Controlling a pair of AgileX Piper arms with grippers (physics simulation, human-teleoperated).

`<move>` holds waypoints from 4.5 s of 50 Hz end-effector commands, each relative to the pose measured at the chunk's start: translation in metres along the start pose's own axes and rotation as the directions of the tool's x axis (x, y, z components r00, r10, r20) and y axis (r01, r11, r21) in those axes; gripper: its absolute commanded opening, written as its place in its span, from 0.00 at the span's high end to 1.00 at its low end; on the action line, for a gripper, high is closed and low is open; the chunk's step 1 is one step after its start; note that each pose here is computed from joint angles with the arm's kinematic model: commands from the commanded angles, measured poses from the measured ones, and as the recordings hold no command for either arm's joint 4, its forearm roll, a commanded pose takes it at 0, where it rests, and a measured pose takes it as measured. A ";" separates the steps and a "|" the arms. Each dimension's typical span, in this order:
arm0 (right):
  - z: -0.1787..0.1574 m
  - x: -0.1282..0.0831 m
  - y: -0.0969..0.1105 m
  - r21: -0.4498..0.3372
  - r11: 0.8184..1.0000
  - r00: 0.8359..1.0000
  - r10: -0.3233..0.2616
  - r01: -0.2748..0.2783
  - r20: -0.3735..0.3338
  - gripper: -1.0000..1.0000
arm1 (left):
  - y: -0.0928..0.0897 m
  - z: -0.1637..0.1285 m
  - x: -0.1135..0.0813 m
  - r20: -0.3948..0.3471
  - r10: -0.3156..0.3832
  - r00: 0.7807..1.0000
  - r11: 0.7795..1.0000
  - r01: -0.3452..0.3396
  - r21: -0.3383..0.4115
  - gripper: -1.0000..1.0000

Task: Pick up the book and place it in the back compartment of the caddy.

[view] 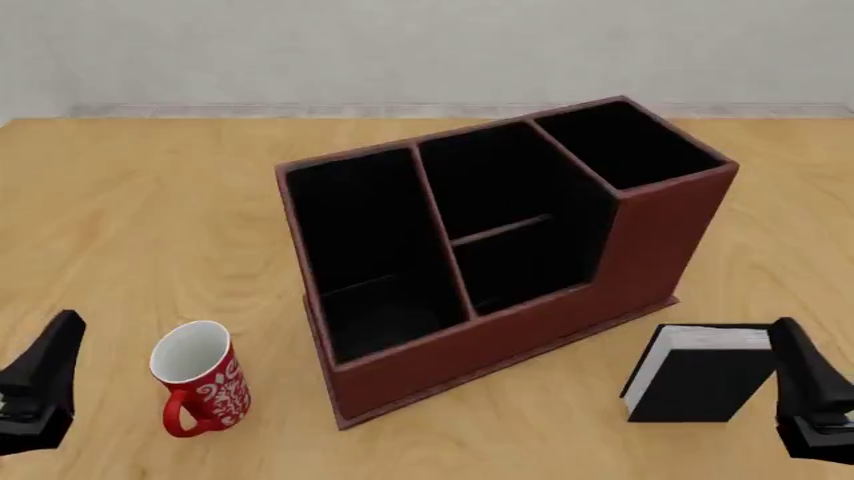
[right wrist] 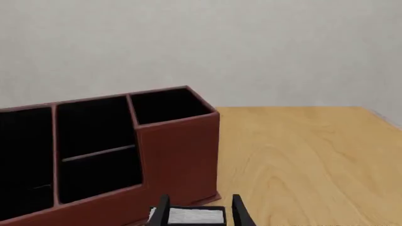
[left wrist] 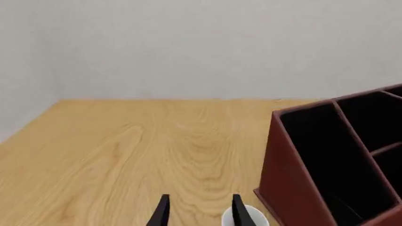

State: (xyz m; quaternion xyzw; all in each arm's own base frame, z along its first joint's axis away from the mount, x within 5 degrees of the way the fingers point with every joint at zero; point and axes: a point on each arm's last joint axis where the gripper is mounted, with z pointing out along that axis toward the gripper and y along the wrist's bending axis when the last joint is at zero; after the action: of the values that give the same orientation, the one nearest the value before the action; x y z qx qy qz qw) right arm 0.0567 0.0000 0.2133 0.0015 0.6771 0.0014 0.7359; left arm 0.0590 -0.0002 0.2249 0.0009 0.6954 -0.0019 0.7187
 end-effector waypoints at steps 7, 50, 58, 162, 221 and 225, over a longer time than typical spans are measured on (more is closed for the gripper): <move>0.000 -0.001 0.000 0.000 1.000 1.000 0.003 -0.003 -0.003 0.00 | -0.009 -0.001 -0.008 0.019 -0.026 0.999 0.987 0.022 0.161 0.00; 0.000 -0.001 0.000 -0.003 1.000 1.000 0.000 0.000 -0.001 0.00 | -0.200 0.070 -0.096 0.005 0.113 0.994 0.523 -0.064 0.850 0.00; 0.001 -0.001 0.000 -0.002 1.000 1.000 0.007 -0.007 -0.008 0.00 | -0.239 0.061 -0.095 -0.003 0.141 0.990 0.429 -0.059 0.901 0.00; 0.000 -0.001 0.000 -0.005 1.000 1.000 0.005 -0.005 -0.005 0.00 | -0.376 0.107 0.002 -0.214 0.326 0.921 0.417 0.063 0.907 0.00; 0.001 -0.001 0.000 -0.007 1.000 1.000 0.004 -0.004 -0.004 0.00 | -0.419 0.126 0.047 -0.198 0.416 0.887 0.401 0.017 0.916 0.00; 0.001 -0.001 0.000 -0.007 1.000 1.000 0.004 -0.004 -0.004 0.00 | -0.419 0.129 0.048 -0.200 0.422 0.884 0.405 0.014 0.914 0.00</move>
State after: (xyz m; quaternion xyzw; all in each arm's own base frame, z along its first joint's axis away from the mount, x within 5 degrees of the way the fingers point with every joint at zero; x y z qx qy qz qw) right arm 0.0573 0.0004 0.2141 0.0006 0.6788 0.0052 0.7343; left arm 0.1801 -0.4186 0.1870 0.4724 0.7063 -0.2867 0.4425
